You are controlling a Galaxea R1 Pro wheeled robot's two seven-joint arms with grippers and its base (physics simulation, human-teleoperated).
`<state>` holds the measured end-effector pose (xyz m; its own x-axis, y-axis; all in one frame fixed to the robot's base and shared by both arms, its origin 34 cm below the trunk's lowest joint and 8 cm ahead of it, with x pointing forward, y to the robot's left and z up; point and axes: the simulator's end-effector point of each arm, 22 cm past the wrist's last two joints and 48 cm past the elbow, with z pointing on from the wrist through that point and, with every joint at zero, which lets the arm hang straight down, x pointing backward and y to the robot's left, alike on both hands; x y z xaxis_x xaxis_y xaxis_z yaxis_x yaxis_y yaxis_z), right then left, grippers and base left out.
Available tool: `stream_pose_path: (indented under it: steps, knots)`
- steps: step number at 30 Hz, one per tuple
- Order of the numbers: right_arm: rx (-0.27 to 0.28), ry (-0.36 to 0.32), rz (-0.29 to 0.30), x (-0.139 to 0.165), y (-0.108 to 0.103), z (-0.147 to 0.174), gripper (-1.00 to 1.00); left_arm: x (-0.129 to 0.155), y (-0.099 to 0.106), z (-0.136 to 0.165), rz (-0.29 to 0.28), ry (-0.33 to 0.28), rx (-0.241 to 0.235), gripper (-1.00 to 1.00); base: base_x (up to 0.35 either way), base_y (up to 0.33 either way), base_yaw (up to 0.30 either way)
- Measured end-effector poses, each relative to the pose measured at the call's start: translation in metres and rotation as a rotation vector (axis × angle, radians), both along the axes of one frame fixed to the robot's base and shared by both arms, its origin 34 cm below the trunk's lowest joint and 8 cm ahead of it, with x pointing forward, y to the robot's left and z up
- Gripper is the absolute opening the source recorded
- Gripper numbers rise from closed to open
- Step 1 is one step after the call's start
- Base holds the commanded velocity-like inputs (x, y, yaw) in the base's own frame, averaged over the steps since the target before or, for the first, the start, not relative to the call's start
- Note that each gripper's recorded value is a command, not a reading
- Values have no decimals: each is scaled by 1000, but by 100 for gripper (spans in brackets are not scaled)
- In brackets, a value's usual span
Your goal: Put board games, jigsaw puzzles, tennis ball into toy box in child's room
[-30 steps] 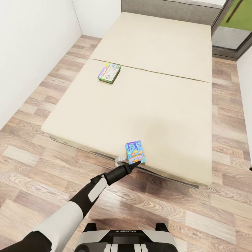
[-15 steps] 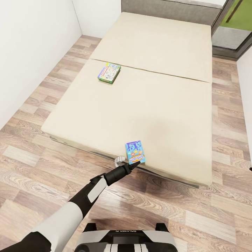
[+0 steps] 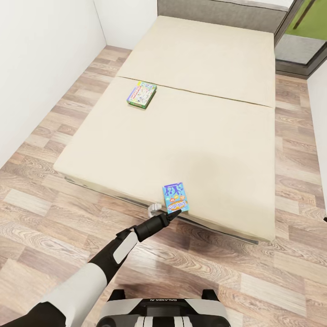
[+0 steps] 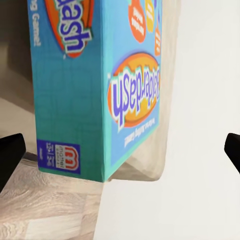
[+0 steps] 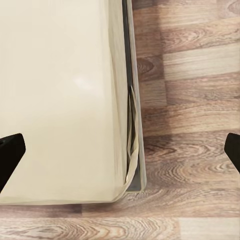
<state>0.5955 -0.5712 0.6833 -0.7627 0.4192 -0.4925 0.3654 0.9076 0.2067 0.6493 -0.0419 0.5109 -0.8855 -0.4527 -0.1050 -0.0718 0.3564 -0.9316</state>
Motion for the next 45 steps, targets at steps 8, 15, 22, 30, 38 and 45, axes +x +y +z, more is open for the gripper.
stream_pose_path:
  steps: [8,15,22,30,38,45]
  knots:
    - [0,0,0,0,0,0,100,-1,1,-1,2,2,0,100,0,0,0]
    - [0,-1,1,0,0,0,100,-1,1,-2,2,5,4,100,0,0,0]
    - [0,-1,1,0,0,0,100,-1,1,-2,2,8,7,100,0,0,0]
    - [0,-1,1,0,0,0,100,-1,0,-3,1,10,10,100,0,0,0]
    - [0,0,1,0,0,0,100,0,0,-2,1,9,11,100,0,0,0]
    - [0,0,1,0,0,0,100,2,0,-4,1,11,18,100,0,0,0]
